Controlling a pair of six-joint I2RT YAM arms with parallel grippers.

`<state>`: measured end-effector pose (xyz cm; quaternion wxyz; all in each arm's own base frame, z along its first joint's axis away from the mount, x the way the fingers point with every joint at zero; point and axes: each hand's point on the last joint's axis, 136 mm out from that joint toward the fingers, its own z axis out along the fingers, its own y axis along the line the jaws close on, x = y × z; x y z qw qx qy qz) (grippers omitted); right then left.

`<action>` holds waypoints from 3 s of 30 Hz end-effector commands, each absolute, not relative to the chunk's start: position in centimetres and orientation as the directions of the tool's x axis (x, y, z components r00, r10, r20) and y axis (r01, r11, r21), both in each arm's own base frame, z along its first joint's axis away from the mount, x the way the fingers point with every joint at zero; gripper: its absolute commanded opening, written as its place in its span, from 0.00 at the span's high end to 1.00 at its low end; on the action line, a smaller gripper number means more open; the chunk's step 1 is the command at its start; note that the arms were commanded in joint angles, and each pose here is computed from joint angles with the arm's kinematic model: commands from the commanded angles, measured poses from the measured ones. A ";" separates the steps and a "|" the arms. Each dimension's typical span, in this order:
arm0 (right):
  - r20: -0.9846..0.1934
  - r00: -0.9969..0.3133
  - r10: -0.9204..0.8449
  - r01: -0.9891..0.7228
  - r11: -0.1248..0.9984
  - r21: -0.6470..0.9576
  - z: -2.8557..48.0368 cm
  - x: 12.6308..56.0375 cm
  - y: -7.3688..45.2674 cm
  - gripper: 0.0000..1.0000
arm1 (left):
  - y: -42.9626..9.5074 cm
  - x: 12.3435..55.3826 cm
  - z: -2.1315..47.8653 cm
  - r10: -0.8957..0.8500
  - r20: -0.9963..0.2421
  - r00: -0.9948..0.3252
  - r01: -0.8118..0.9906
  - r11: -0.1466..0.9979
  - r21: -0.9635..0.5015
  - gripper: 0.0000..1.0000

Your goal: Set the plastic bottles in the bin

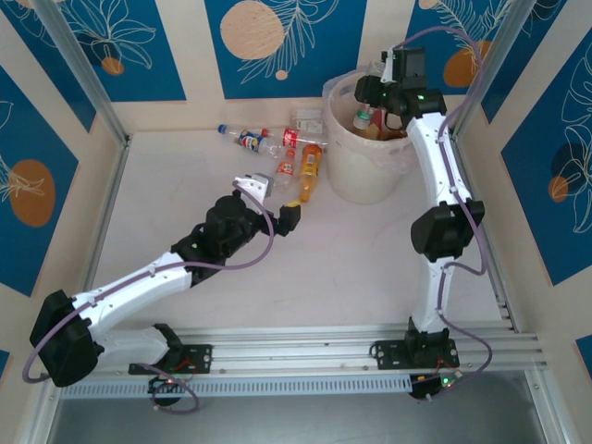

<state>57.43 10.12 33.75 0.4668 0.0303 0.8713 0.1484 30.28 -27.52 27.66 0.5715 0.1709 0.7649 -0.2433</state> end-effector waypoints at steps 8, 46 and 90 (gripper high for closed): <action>-0.748 -0.649 0.135 0.016 0.986 0.164 28.8 58.4 5.8 0.50 | -26.0 29.9 27.8 -0.005 -0.960 -0.280 0.500 0.853 -0.150 0.00; -0.867 -0.493 0.075 -0.089 0.987 0.137 40.5 51.9 7.6 0.04 | -23.9 37.3 23.1 -0.038 -0.856 -0.515 0.260 0.945 -0.199 0.00; -0.924 -0.370 0.092 -0.192 0.966 0.173 44.2 39.9 12.7 0.01 | -26.9 53.2 5.8 0.121 -0.481 -0.868 0.201 0.972 -0.119 0.10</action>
